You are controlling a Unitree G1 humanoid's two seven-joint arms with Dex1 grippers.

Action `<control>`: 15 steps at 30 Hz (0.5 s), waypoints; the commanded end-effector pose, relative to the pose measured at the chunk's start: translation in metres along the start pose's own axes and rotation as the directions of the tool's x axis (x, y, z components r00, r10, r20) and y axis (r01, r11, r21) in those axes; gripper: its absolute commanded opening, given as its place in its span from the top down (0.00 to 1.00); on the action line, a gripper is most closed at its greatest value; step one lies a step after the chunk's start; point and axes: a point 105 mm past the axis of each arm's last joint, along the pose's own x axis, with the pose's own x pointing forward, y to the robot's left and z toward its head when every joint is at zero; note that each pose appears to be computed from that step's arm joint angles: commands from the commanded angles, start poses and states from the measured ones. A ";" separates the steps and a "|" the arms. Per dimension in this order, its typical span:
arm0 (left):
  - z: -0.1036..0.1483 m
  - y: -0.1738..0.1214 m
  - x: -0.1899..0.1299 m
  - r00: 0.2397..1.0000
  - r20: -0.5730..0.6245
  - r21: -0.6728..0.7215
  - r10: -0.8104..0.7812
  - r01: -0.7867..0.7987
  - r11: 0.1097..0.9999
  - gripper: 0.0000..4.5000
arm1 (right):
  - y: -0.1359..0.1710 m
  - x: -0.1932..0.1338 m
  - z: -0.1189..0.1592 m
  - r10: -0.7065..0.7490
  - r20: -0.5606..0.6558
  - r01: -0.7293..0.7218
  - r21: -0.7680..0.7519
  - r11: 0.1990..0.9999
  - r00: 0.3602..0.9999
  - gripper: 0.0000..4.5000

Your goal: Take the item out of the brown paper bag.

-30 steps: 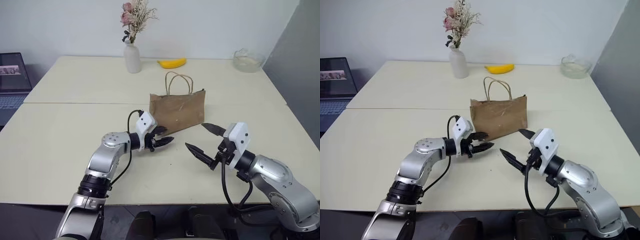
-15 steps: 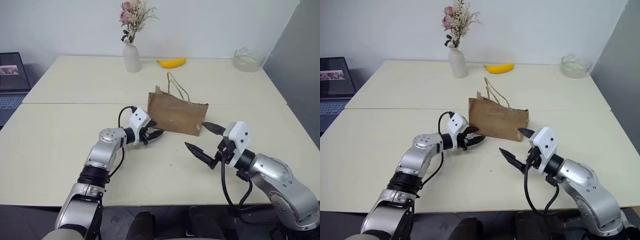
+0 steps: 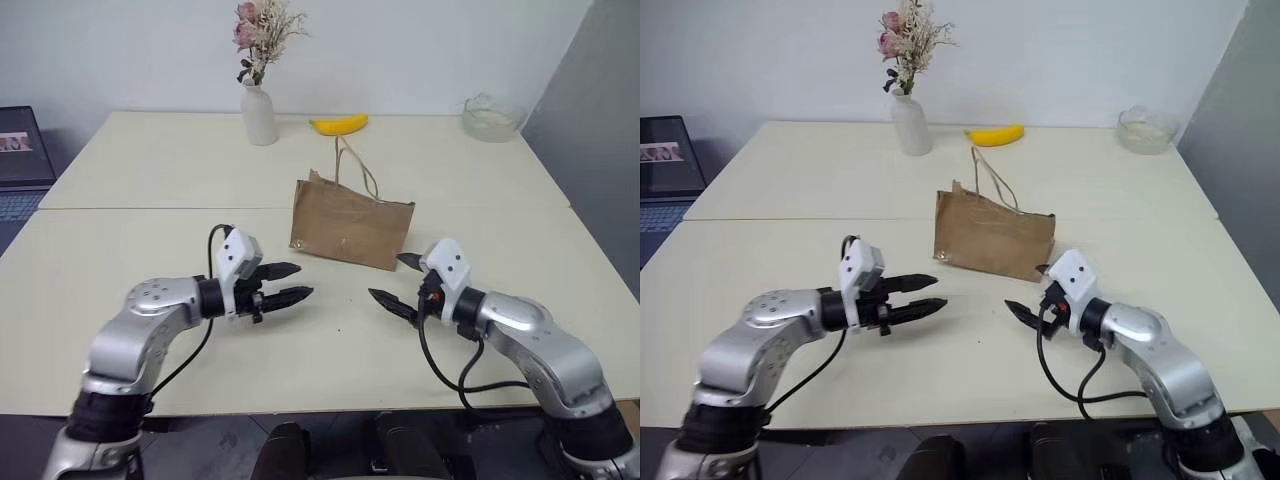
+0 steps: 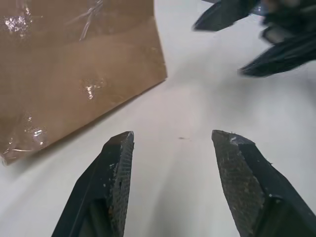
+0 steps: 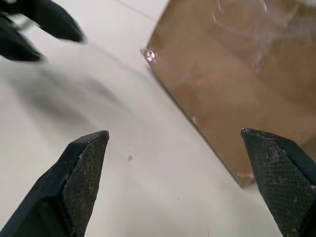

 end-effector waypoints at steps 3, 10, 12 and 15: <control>0.018 -0.021 -0.026 1.000 0.026 0.033 0.002 -0.003 0.999 0.41 | -0.008 0.018 0.003 0.057 -0.016 -0.057 0.024 0.998 0.998 0.00; 0.021 -0.049 -0.045 0.999 0.025 0.014 0.029 -0.029 0.999 0.41 | -0.027 0.042 -0.005 0.054 -0.067 -0.055 -0.021 0.998 0.996 0.00; 0.019 -0.053 -0.049 0.998 0.019 0.009 0.053 -0.053 0.999 0.41 | -0.032 0.048 -0.003 0.041 -0.070 -0.046 -0.060 0.997 0.997 0.00; 0.016 -0.055 -0.054 0.995 0.016 -0.008 0.096 -0.096 0.995 0.41 | -0.040 0.056 0.000 0.026 -0.060 -0.033 -0.116 0.993 0.998 0.00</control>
